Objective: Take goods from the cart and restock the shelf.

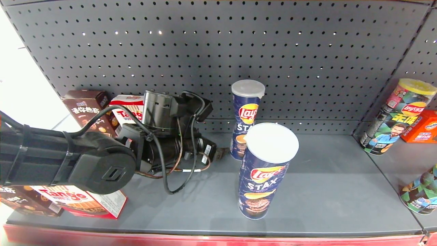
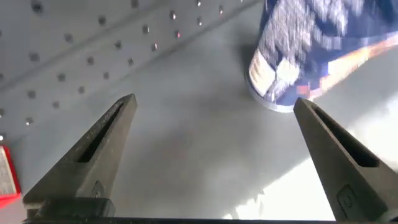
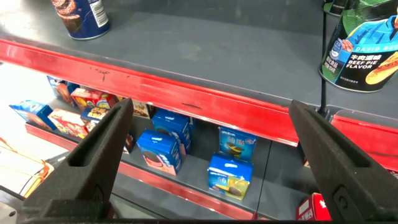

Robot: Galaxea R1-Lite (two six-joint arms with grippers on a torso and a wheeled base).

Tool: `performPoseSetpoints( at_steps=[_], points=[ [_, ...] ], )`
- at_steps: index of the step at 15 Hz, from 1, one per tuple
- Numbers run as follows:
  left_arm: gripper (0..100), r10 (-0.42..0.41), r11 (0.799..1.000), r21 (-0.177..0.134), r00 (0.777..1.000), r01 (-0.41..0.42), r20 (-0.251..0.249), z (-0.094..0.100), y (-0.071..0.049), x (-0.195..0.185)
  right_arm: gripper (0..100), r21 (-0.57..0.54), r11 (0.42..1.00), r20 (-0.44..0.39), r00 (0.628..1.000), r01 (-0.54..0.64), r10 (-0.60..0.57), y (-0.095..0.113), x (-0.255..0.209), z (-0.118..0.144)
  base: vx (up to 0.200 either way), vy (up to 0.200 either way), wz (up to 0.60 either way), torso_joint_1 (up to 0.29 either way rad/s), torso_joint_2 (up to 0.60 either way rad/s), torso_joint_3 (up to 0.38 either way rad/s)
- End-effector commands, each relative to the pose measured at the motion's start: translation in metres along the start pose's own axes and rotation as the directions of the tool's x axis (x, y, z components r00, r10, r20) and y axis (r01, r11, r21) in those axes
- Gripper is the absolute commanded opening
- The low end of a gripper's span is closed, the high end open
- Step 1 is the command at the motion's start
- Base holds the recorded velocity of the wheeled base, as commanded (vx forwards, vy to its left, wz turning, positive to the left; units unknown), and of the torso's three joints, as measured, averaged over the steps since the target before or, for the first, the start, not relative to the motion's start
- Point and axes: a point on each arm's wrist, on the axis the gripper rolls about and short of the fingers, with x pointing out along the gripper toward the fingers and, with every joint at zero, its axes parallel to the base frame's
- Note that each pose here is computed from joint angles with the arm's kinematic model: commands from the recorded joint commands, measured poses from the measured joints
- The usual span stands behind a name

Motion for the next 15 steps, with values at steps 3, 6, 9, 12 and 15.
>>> performPoseSetpoints(
  at_steps=[3,6,9,12,15],
  points=[
    [100,-0.009,1.0,0.0,1.0,0.009,0.009,0.002,-0.0028,-0.004,100,-0.001,1.0,-0.001,1.0,0.0,0.0,0.0,0.0001,0.0001,0.0,0.0,0.0,0.0,0.0,0.0],
    [100,-0.02,1.0,0.004,1.0,0.02,0.01,0.0028,-0.0073,-0.002,100,-0.001,1.0,-0.001,1.0,0.0,0.0,0.0,0.0001,0.0001,0.0,0.0,0.0,0.0,0.0,0.0],
    [100,-0.02,1.0,0.001,1.0,0.02,0.007,0.0028,-0.0078,0.0049,100,-0.001,1.0,-0.001,1.0,0.0,0.0,0.0,0.0001,0.0001,0.0,0.0,0.0,0.0,0.0,0.0],
    [100,-0.016,1.0,-0.001,1.0,0.016,0.011,0.0037,-0.0065,0.0049,100,-0.001,1.0,-0.001,1.0,0.0,0.0,0.0,0.0001,0.0001,0.0,0.0,0.0,0.0,0.0,0.0],
    [100,-0.002,1.0,-0.007,0.999,0.002,0.034,0.0081,-0.0016,0.0049,100,-0.001,1.0,-0.001,1.0,0.0,0.0,0.0,0.0001,0.0001,0.0,0.0,0.0,0.0,0.0,0.0]
  ],
)
